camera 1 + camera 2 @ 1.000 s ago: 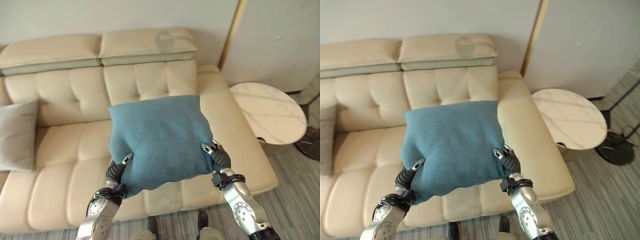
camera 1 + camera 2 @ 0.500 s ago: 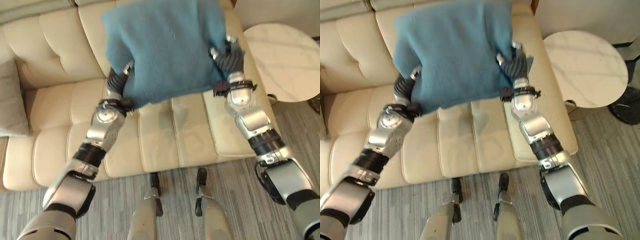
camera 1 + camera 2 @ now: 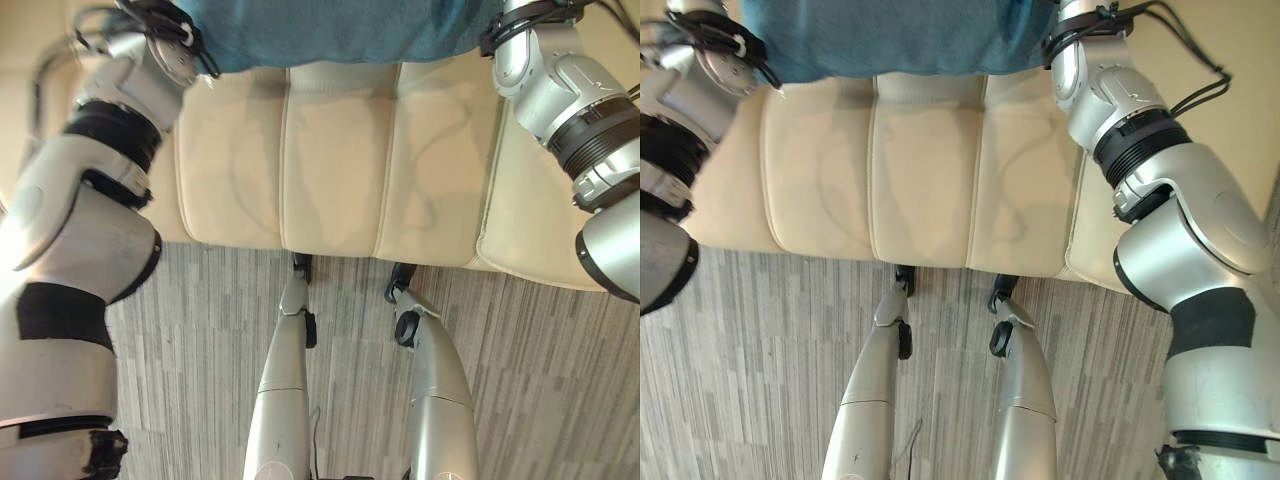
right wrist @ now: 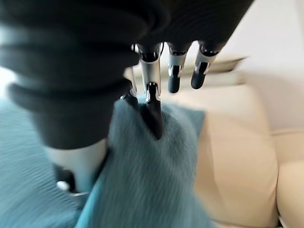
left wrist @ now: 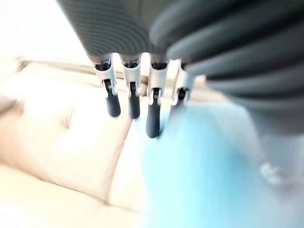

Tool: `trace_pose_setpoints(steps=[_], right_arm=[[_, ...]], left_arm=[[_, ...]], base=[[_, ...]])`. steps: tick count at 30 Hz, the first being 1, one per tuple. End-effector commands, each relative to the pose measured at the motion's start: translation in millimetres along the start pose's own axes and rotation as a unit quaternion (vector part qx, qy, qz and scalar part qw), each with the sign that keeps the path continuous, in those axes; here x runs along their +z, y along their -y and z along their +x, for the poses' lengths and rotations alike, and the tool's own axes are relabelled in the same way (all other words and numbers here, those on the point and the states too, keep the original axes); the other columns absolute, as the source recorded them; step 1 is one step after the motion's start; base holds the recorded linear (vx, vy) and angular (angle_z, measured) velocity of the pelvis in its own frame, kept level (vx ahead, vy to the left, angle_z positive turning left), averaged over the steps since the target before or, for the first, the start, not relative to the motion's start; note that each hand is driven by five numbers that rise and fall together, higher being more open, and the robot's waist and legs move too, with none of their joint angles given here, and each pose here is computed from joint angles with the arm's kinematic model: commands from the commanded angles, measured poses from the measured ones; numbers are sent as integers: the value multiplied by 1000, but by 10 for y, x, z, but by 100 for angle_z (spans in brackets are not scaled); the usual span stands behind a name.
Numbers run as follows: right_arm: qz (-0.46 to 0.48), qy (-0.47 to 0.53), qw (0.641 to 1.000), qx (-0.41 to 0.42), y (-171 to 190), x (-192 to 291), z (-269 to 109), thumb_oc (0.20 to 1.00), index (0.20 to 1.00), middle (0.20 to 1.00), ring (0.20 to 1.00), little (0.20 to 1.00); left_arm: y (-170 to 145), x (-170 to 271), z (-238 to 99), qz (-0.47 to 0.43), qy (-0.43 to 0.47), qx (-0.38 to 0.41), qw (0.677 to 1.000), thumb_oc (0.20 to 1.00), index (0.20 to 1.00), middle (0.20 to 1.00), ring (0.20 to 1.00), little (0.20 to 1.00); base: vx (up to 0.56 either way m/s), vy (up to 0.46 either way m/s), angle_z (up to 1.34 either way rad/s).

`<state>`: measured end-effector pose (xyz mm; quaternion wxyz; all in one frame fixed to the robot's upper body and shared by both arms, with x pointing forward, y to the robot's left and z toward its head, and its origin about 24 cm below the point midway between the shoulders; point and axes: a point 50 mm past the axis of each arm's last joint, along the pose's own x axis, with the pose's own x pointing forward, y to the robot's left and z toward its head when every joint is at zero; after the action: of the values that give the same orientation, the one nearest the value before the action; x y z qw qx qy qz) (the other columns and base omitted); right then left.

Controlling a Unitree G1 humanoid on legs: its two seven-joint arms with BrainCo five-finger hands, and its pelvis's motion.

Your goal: Pick up all the scattered cushions and arrange them neatly on the sofa.

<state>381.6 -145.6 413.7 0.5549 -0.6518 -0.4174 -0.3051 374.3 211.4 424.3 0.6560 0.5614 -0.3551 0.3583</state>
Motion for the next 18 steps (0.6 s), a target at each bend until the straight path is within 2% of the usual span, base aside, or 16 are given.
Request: trace_pose_setpoints(steps=[1,2,3,8,12,13,14,15,17,18], right_arm=[[-103,-22,992,-64,287,-302,145,1000,1000,1000,1000,1000],[-103,-22,992,-64,284,-303,143,1000,1000,1000,1000,1000],[-117,-37,992,-37,154,-410,29,1000,1000,1000,1000,1000],[-80,-105,991,25,-151,-613,-280,1000,1000,1000,1000,1000],[49,-192,975,104,-644,-578,-809,1000,1000,1000,1000,1000],[135,-247,949,143,-879,-520,-1144,1000,1000,1000,1000,1000],[134,-246,949,146,-893,-515,-1170,1000,1000,1000,1000,1000],[167,-273,931,176,-1018,-493,-1394,1000,1000,1000,1000,1000],[244,-328,882,233,-1221,-436,-1865,1000,1000,1000,1000,1000],[360,-389,782,328,-1370,-159,-2955,1000,1000,1000,1000,1000]], left_arm=[[-364,69,224,76,31,69,994,1000,1000,1000,1000,1000],[-361,70,223,76,31,69,994,1000,1000,1000,1000,1000],[-262,-111,141,108,13,43,993,1000,1000,1000,1000,1000],[-11,-399,-78,95,-49,-16,994,1000,1000,1000,1000,1000],[460,-870,-644,26,-166,-113,979,1000,1000,1000,1000,1000],[677,-1011,-981,-54,-223,-144,963,1000,1000,1000,1000,1000],[693,-1021,-1010,-53,-224,-147,962,1000,1000,1000,1000,1000],[782,-1111,-1219,-85,-250,-159,951,1000,1000,1000,1000,1000],[999,-1192,-1711,-175,-311,-187,915,1000,1000,1000,1000,1000],[1248,-1115,-2862,-356,-408,-236,807,1000,1000,1000,1000,1000]], base=[[0,0,0],[1,22,3],[-2,14,4],[-3,32,2],[-11,88,-3],[-21,93,-21],[-26,93,-30],[-6,53,-29],[-19,93,-22],[29,70,-8]])
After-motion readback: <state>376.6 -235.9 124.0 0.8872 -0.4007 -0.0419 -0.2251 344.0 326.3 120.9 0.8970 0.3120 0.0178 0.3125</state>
